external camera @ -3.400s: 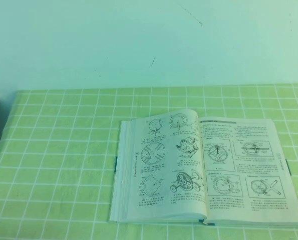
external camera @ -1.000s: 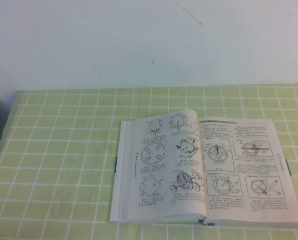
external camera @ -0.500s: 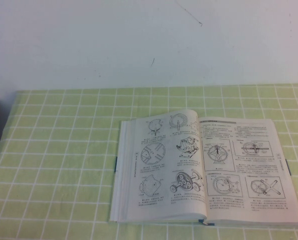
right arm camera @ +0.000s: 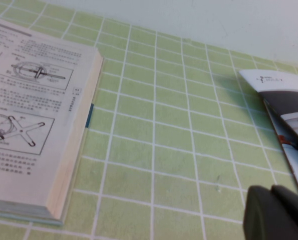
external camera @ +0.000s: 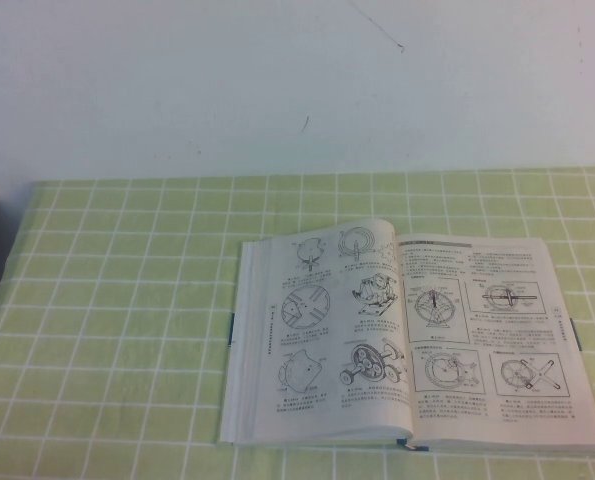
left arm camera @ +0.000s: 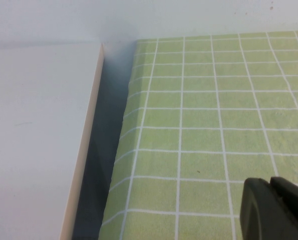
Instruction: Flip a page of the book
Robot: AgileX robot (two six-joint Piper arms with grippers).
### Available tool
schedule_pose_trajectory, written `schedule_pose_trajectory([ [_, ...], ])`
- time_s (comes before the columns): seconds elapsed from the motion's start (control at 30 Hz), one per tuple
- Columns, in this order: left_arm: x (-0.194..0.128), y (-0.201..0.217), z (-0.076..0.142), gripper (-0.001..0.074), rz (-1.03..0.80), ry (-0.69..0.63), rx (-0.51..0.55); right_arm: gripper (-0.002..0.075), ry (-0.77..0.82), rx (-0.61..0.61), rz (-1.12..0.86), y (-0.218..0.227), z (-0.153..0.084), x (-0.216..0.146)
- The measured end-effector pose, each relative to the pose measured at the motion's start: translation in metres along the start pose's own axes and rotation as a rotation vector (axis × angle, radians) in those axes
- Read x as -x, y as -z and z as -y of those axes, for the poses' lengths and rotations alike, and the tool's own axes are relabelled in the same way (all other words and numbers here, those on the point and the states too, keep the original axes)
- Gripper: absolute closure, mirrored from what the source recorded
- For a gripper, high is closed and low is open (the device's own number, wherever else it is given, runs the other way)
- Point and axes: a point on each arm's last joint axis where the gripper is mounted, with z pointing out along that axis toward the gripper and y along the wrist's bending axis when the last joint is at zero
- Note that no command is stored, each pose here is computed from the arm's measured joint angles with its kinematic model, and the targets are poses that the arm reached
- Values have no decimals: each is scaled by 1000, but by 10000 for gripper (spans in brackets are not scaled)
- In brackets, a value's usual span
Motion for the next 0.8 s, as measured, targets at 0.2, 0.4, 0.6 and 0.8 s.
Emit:
schedule_pose_trajectory([
  [0.2, 0, 0, 0, 738, 0, 0, 0, 729, 0, 0, 0, 0, 0, 0],
  [0.4, 0, 0, 0, 738, 0, 0, 0, 729, 0, 0, 0, 0, 0, 0],
  [0.6, 0, 0, 0, 738, 0, 0, 0, 729, 8, 0, 0, 0, 0, 0],
  [0.8, 0, 0, 0, 738, 0, 0, 0, 729, 23, -2, 0, 0, 0, 0],
])
